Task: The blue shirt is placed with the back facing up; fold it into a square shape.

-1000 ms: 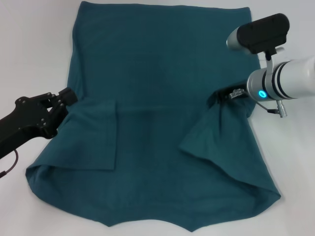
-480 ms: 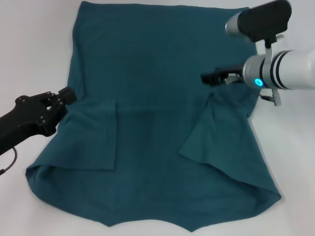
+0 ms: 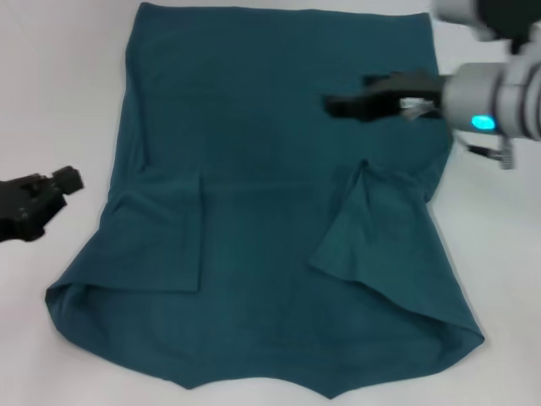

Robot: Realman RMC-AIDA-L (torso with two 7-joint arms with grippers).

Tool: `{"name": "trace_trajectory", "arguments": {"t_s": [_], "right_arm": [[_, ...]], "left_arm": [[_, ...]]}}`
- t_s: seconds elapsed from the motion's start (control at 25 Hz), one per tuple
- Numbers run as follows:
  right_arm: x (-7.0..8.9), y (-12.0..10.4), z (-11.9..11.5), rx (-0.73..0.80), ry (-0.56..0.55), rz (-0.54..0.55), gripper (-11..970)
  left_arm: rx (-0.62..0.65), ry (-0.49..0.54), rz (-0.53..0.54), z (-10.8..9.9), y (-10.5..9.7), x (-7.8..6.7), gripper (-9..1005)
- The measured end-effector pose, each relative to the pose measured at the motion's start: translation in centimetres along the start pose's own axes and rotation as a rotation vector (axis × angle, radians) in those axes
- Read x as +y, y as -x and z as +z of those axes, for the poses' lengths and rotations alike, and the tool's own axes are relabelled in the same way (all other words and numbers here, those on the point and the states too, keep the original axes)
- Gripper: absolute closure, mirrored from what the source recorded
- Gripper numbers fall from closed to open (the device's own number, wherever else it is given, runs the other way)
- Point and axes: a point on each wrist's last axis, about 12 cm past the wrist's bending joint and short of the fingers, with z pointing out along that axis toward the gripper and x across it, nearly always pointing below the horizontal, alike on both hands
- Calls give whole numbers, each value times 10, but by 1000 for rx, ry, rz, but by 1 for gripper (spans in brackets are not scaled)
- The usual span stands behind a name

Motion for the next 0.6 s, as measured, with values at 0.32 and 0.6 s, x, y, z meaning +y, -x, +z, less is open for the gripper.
{"name": "trace_trajectory", "arguments": {"t_s": [0.32, 0.6], "right_arm": [[-22, -28, -30, -145, -33, 41, 156], [-26, -42, -62, -237, 212, -4, 356]], "left_arm": [[-300, 110, -203, -9, -5, 0, 911], [-160, 55, -103, -4, 5, 7, 866]]}}
